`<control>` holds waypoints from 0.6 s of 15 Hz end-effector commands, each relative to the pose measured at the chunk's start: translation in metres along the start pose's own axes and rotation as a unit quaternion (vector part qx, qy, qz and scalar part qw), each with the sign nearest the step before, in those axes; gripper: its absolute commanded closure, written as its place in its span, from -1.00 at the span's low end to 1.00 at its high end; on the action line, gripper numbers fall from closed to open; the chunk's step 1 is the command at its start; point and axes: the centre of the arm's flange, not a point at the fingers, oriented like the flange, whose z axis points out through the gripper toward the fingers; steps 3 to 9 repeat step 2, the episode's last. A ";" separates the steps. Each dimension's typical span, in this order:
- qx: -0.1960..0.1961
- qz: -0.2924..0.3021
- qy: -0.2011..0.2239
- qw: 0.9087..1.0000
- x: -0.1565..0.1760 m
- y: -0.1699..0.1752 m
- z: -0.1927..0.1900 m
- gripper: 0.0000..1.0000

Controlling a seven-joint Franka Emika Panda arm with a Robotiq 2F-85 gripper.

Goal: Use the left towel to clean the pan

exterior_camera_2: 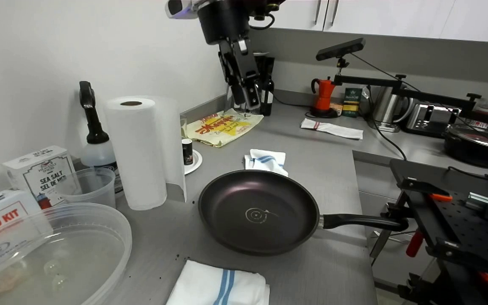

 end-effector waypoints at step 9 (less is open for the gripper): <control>-0.004 -0.012 0.002 1.000 -0.009 -0.004 -0.008 -1.00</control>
